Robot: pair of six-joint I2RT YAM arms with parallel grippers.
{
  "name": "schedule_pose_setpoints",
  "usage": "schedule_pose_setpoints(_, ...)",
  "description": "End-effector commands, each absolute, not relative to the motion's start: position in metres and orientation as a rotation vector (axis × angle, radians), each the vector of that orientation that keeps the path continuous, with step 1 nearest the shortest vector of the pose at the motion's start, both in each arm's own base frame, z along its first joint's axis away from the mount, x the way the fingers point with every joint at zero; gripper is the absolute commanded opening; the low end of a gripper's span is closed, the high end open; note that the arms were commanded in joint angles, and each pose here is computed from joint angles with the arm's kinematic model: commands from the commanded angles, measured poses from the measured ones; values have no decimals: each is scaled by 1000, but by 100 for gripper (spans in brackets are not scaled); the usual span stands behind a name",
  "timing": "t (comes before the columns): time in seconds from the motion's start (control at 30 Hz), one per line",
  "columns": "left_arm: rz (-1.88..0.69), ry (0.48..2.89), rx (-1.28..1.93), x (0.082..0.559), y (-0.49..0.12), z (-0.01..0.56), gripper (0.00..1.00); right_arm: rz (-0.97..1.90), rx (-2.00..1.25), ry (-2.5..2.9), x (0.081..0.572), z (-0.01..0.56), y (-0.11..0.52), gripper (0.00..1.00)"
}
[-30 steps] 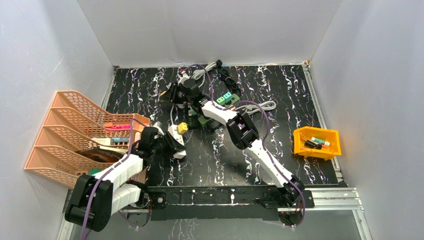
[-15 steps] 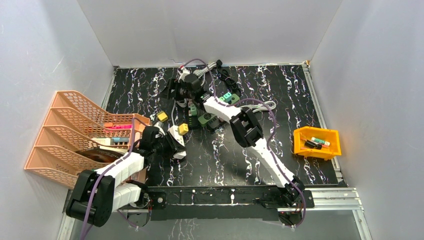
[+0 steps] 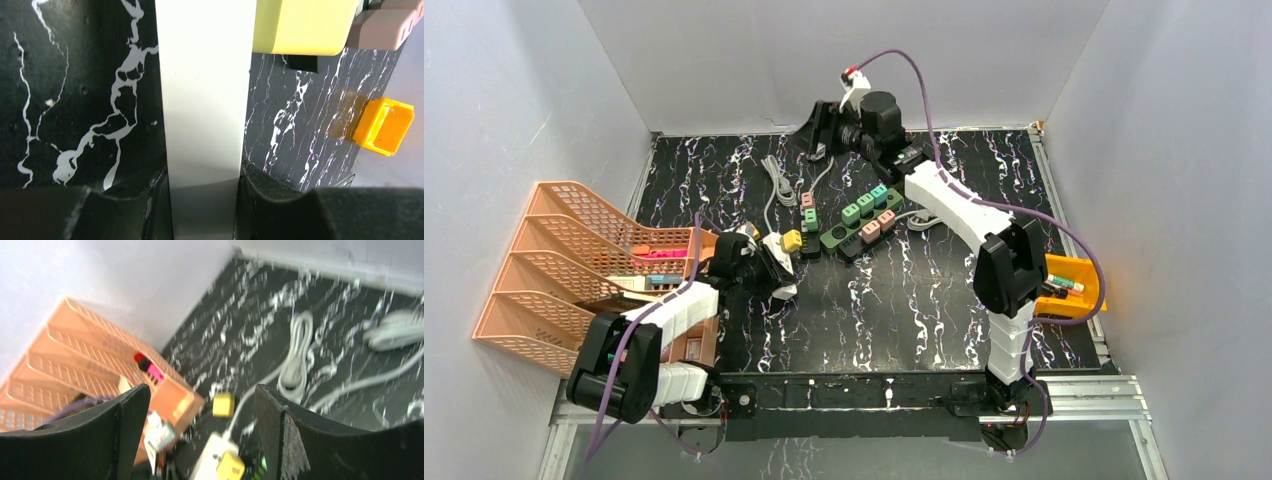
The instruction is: Pull the plug off the socket
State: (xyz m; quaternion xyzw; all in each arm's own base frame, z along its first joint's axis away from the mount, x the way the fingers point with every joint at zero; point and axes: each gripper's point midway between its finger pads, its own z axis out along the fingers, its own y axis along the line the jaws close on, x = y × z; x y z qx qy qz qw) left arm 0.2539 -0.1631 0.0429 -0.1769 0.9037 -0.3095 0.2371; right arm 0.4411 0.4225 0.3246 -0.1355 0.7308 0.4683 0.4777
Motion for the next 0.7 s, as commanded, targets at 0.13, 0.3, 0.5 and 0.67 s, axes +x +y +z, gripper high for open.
schedule_pose_setpoints(0.13,-902,2330,-424,291,-174,82,0,1063,-350,2277,380,163,408,83)
schedule_pose_setpoints(0.3,-926,2296,-417,298,-177,92,0,1121,-356,2346,357,131,416,82)
schedule_pose_setpoints(0.5,-932,2289,-411,299,-178,97,0,1192,-360,2342,351,129,427,81)
schedule_pose_setpoints(0.67,-918,2290,-411,297,-176,97,0,1274,-295,2254,348,149,429,80)
